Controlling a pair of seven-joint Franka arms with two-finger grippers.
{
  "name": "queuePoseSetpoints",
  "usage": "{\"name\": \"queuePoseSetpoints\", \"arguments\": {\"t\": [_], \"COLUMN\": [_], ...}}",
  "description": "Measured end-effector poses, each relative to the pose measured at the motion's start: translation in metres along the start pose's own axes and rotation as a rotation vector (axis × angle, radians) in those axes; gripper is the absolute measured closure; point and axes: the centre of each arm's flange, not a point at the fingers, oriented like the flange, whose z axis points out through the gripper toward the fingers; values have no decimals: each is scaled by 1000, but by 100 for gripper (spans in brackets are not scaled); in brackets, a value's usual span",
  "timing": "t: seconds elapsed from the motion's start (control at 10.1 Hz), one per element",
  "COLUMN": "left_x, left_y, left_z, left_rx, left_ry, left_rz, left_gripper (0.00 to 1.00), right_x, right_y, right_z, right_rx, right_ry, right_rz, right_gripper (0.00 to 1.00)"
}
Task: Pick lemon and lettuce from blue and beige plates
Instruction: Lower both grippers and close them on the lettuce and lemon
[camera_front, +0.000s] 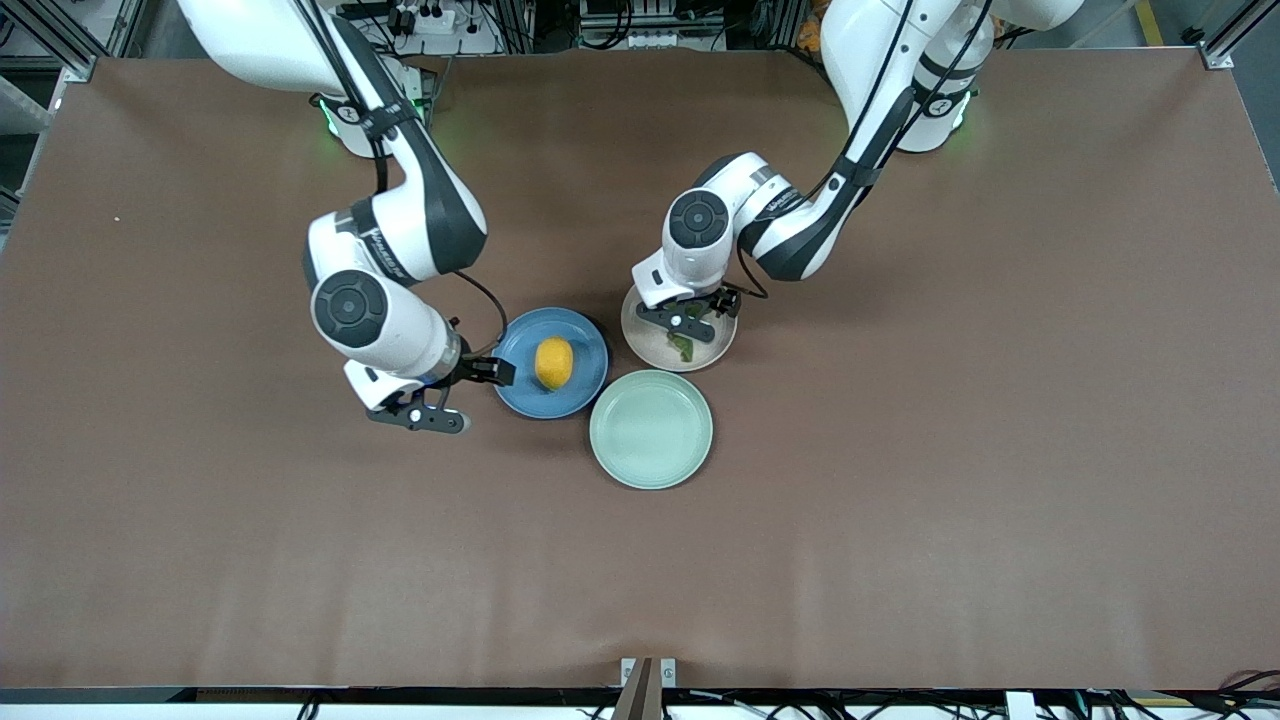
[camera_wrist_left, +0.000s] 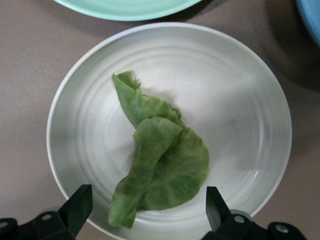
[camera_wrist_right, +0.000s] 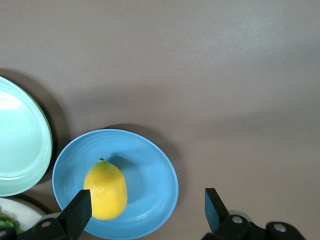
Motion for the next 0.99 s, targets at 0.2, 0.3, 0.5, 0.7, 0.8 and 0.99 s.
{"name": "queuePoseSetpoints", "arguments": {"t": [0.2, 0.3, 0.5, 0.7, 0.8, 0.99], "left_x": [0, 0, 1, 2, 2, 2], "left_y": [-1, -1, -3, -3, -3, -2], "left_z": [11, 16, 21, 23, 24, 24], "left_rx": [1, 1, 2, 1, -1, -3], "left_ry": [-11, -15, -19, -20, -17, -12], "left_rz": [-2, -3, -6, -7, -16, -77], "left_gripper": [0, 0, 0, 0, 1, 28], "right_x": [-12, -18, -27, -39, -45, -53], "right_y": [-11, -18, -29, -38, -42, -49], "right_z": [21, 30, 46, 64, 70, 79], "right_rx": [14, 14, 19, 30, 30, 26], "right_ry": [23, 27, 43, 67, 68, 67], "right_rz": [30, 37, 56, 74, 79, 78], "right_gripper": [0, 0, 0, 0, 0, 0]}}
